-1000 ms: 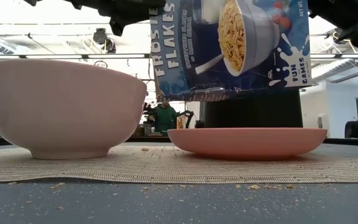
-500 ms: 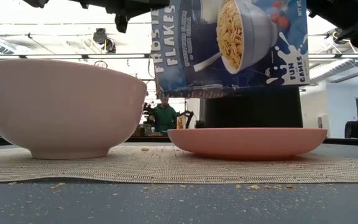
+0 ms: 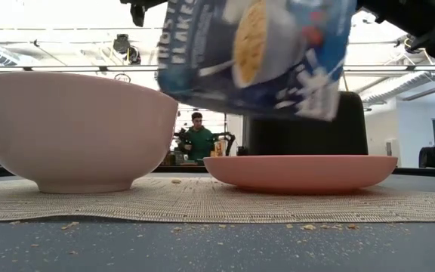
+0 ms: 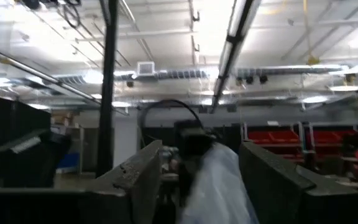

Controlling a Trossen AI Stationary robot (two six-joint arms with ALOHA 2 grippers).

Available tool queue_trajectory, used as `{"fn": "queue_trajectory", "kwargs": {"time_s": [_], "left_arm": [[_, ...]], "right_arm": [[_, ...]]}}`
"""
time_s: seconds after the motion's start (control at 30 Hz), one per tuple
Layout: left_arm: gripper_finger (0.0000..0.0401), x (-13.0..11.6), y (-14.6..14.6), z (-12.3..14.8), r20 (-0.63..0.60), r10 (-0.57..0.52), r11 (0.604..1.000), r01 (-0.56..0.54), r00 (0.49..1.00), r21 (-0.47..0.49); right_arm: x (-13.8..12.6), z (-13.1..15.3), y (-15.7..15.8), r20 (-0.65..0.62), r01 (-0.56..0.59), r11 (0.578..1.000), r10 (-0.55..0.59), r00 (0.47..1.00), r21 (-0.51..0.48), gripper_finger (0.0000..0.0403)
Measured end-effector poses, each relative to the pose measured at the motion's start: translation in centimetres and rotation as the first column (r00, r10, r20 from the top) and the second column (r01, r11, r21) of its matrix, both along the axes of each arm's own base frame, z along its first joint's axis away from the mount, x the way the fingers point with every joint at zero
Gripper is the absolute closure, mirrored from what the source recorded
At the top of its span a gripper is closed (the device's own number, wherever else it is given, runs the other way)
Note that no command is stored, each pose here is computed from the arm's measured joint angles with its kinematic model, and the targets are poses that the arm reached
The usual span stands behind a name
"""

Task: Arrange a breakfast setting
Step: Pour the cereal into the white bowl

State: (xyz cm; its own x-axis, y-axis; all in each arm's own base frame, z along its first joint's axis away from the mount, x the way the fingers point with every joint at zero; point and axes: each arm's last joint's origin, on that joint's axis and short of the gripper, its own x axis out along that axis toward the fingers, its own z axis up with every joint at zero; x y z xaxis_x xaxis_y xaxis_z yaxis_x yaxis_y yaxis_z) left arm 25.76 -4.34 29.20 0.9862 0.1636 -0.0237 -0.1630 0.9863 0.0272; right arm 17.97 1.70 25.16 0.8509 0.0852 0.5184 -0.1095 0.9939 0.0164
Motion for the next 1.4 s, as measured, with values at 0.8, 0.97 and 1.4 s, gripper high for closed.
{"fn": "queue_trajectory", "kwargs": {"time_s": [0.8, 0.97, 1.4], "left_arm": [[0.0401, -6.2, 4.0, 4.8, 0.111, 0.138, 0.988, -0.145, 0.984, 0.050], [0.0401, -8.4, 5.2, 5.5, 0.123, 0.196, 0.977, -0.205, 0.973, 0.064], [0.0401, -11.9, 8.2, 5.9, -0.008, 0.399, 0.902, -0.390, 0.917, 0.183]], "right_arm": [[0.1, -0.2, -0.1, -0.028, 0.022, 0.999, -0.021, 0.999, 0.030, 0.0099], [0.2, -0.3, -0.1, -0.031, 0.022, 0.999, -0.022, 0.999, 0.030, 0.0099], [0.2, -0.3, -0.1, -0.033, 0.023, 0.999, -0.022, 0.999, 0.030, 0.0099]]}}
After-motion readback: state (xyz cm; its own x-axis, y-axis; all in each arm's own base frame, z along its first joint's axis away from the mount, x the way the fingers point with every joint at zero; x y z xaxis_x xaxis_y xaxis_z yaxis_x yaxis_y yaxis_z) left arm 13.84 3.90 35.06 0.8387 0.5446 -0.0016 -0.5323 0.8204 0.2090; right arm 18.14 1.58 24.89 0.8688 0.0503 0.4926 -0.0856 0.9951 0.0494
